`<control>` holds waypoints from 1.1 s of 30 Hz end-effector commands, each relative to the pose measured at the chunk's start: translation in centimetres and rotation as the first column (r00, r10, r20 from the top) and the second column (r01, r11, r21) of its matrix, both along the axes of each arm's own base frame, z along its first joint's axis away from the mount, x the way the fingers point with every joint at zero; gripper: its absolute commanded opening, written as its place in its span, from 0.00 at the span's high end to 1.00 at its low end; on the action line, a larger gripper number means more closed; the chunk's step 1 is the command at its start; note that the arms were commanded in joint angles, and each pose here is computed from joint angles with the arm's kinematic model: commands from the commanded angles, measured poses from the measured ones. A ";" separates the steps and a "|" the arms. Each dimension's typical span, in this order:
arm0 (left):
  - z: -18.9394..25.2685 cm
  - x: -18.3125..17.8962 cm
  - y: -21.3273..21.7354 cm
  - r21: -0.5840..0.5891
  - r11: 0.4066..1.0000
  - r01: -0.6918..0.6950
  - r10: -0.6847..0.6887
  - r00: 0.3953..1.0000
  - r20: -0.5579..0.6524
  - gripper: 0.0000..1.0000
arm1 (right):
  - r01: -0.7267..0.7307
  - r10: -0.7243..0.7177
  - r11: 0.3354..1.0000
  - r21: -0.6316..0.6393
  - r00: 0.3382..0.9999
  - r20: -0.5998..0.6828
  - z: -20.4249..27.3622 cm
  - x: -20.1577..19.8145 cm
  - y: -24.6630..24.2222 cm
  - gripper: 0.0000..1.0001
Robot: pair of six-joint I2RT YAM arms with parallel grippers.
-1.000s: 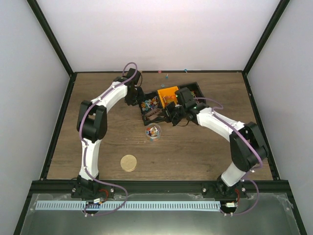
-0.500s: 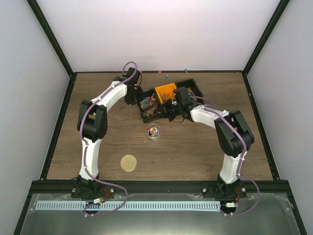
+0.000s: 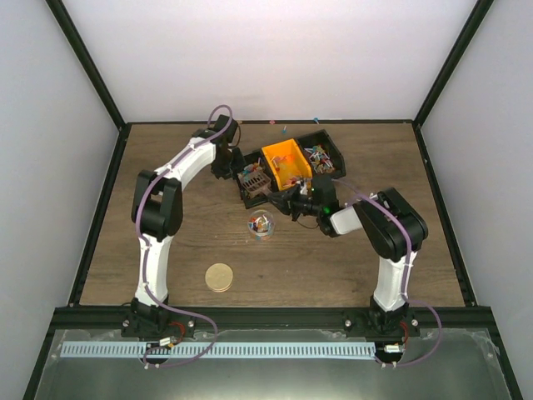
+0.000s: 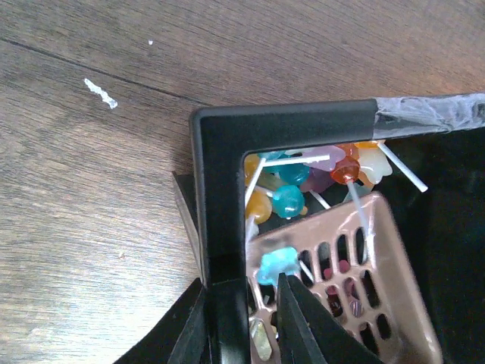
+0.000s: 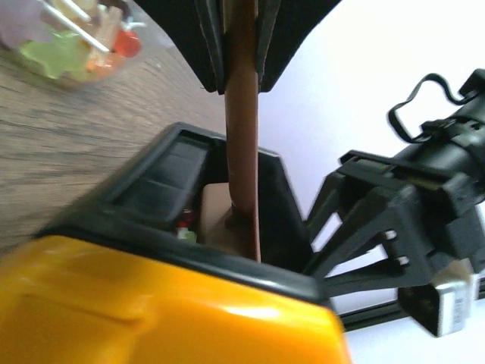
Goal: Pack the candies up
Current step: Scoop the fake candies from the storage box.
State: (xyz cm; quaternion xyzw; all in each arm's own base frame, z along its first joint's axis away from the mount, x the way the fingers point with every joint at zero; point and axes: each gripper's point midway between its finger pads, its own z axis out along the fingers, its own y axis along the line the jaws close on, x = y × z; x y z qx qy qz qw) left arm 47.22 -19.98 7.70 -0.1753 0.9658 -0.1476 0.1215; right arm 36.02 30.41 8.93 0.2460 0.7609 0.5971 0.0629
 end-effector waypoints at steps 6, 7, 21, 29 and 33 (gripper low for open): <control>0.4 0.7 -0.3 -0.030 1.000 0.006 -0.006 1.000 0.009 0.75 | -0.143 0.117 0.985 0.101 0.966 0.229 6.5 -1.6 1.5 0.99; 0.5 0.8 -0.2 -0.032 0.999 0.004 -0.004 1.000 0.013 0.75 | -0.142 0.117 0.985 0.095 0.966 0.228 6.6 -1.7 1.4 0.99; 1.5 1.7 1.9 -0.055 0.997 -0.045 0.047 0.999 0.023 0.75 | -0.157 0.138 0.986 0.054 0.958 0.253 7.7 -4.3 0.0 0.99; 1.4 1.6 2.0 -0.072 0.995 -0.064 0.065 0.998 0.023 0.75 | -0.163 0.150 0.986 0.034 0.959 0.242 7.2 -8.0 -1.9 0.99; 1.2 1.4 1.9 -0.080 0.995 -0.065 0.067 0.998 0.021 0.75 | -0.165 0.170 0.985 -0.040 0.950 0.264 7.3 -9.7 -3.1 0.99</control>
